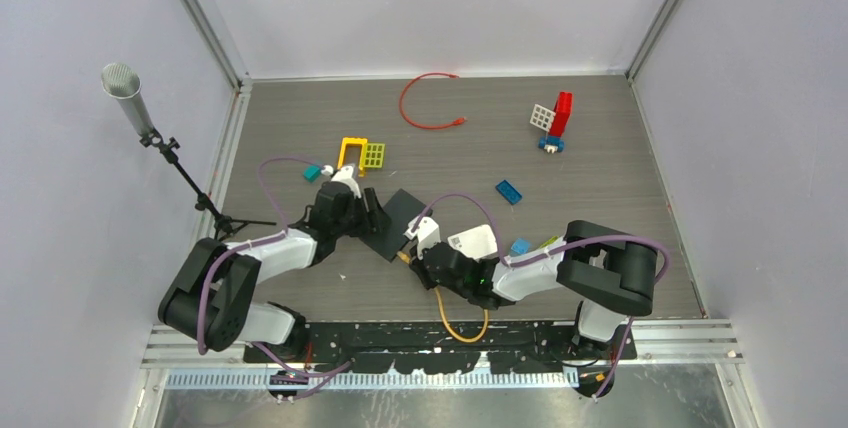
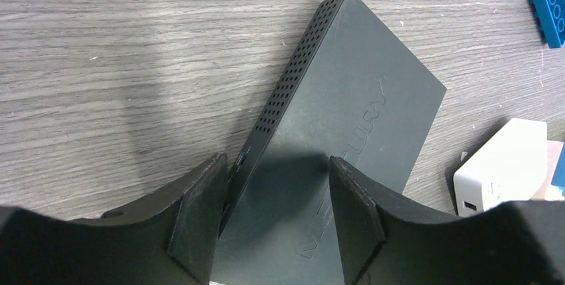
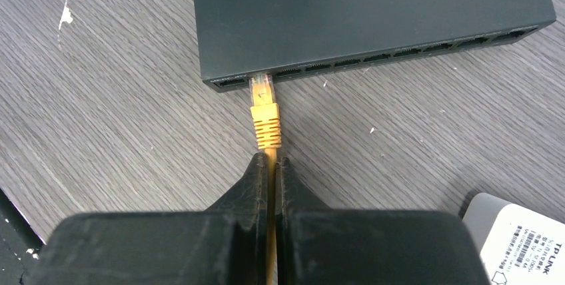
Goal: Insert the plug into the switch port
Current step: Insert the connector into the switch port.
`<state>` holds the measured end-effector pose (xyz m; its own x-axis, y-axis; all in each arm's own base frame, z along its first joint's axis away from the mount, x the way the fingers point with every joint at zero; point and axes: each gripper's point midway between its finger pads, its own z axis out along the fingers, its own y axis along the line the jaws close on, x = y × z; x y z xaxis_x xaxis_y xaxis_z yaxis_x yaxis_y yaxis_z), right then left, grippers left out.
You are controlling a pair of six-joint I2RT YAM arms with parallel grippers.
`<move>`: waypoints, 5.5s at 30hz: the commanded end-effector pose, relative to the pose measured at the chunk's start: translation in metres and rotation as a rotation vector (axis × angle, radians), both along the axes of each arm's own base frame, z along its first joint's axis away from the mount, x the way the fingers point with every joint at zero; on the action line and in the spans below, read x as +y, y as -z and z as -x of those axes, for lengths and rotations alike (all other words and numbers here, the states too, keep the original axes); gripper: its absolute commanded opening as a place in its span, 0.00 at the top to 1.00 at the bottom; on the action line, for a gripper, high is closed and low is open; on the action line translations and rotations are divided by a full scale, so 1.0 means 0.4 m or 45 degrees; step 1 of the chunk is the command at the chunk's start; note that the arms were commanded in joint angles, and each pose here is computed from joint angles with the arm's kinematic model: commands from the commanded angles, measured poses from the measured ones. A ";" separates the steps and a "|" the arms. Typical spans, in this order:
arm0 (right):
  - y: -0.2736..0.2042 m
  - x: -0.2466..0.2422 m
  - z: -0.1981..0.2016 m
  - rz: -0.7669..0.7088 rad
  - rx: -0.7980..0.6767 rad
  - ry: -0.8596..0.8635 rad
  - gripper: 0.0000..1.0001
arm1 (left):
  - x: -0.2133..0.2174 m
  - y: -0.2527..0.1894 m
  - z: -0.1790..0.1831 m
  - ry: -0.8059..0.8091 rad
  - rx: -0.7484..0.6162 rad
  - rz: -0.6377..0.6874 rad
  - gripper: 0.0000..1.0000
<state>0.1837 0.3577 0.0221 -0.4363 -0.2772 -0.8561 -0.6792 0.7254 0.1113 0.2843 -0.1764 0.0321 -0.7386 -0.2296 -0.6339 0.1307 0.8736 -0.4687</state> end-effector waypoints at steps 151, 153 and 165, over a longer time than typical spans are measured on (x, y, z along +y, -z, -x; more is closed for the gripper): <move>0.026 -0.121 0.076 0.160 0.119 -0.210 0.99 | 0.052 -0.014 0.188 -0.112 0.084 -0.193 0.26; 0.029 -0.120 0.078 0.160 0.126 -0.215 1.00 | 0.038 -0.020 0.181 -0.076 0.062 -0.179 0.28; 0.027 -0.112 0.077 0.175 0.120 -0.237 1.00 | -0.063 -0.006 0.208 0.215 0.077 -0.045 0.43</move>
